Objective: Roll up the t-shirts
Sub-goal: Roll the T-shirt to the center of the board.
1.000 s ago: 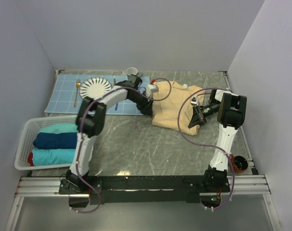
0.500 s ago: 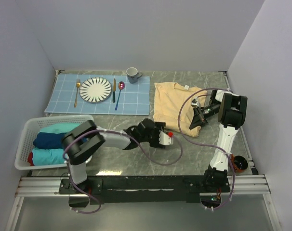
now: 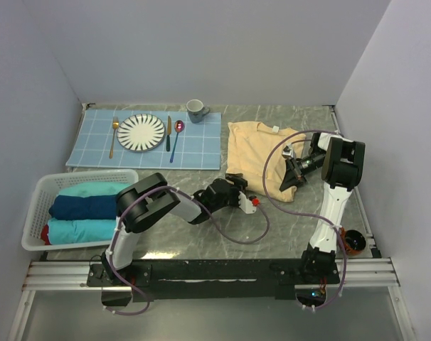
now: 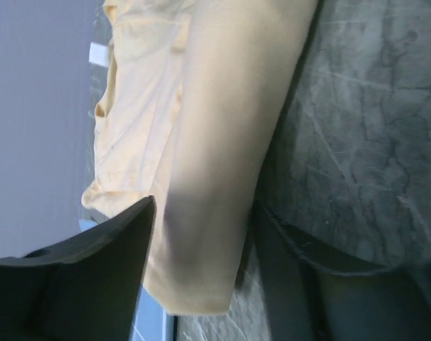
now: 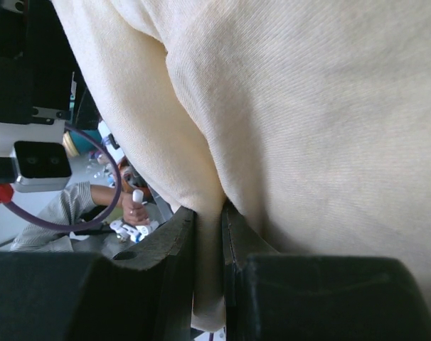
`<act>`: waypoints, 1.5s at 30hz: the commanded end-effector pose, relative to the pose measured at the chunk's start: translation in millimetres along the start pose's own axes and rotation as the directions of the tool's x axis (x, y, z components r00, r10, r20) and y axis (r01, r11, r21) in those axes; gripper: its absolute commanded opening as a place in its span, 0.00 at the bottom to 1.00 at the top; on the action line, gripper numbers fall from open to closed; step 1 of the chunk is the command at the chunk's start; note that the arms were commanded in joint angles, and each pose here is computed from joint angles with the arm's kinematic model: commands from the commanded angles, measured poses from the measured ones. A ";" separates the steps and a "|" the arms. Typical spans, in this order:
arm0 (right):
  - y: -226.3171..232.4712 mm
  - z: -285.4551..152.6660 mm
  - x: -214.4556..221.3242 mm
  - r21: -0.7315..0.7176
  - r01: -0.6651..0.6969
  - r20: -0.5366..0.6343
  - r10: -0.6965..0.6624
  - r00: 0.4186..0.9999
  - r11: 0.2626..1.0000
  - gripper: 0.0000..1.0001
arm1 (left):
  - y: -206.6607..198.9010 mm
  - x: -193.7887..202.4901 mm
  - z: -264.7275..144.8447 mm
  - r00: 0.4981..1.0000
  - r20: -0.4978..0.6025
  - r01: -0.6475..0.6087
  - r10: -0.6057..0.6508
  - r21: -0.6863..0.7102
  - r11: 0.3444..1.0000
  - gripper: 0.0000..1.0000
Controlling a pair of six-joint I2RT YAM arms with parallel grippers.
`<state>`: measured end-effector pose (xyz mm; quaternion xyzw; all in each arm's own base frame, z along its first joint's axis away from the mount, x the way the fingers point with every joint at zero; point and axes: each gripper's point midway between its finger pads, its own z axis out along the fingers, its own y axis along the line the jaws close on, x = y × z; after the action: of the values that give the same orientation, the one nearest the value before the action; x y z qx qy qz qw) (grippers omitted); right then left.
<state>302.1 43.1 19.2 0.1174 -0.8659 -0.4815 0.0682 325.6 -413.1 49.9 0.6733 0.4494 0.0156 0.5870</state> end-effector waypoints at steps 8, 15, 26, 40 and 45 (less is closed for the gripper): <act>-30.6 -13.8 13.7 0.137 0.084 -0.056 -0.077 0.995 0.987 0.26 | -48.1 21.2 23.0 0.992 -0.090 -0.063 0.088 0.253 0.965 0.22; 23.9 -69.2 -2.4 0.389 0.330 0.184 -0.424 0.887 0.860 0.59 | -52.6 13.6 4.2 0.989 -0.143 0.069 -0.021 0.343 0.937 0.13; 41.8 -66.7 34.6 0.823 0.567 -0.230 -0.891 0.392 0.037 0.82 | -62.8 7.8 -7.0 0.975 -0.193 0.183 -0.112 0.403 0.897 0.14; 66.7 3.5 35.2 0.613 0.363 -0.673 -0.705 -0.226 -0.702 1.00 | -68.8 0.7 -8.7 0.966 -0.199 0.236 -0.163 0.436 0.868 0.14; 42.8 8.5 33.2 0.586 0.395 -0.703 -0.687 -0.185 -0.707 1.00 | -68.8 -2.5 -9.3 0.966 -0.189 0.247 -0.179 0.445 0.861 0.14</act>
<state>263.5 72.8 79.3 0.6564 -0.4941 0.1785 -0.5414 315.2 -426.4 28.1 0.7175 0.5278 -0.0553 0.4512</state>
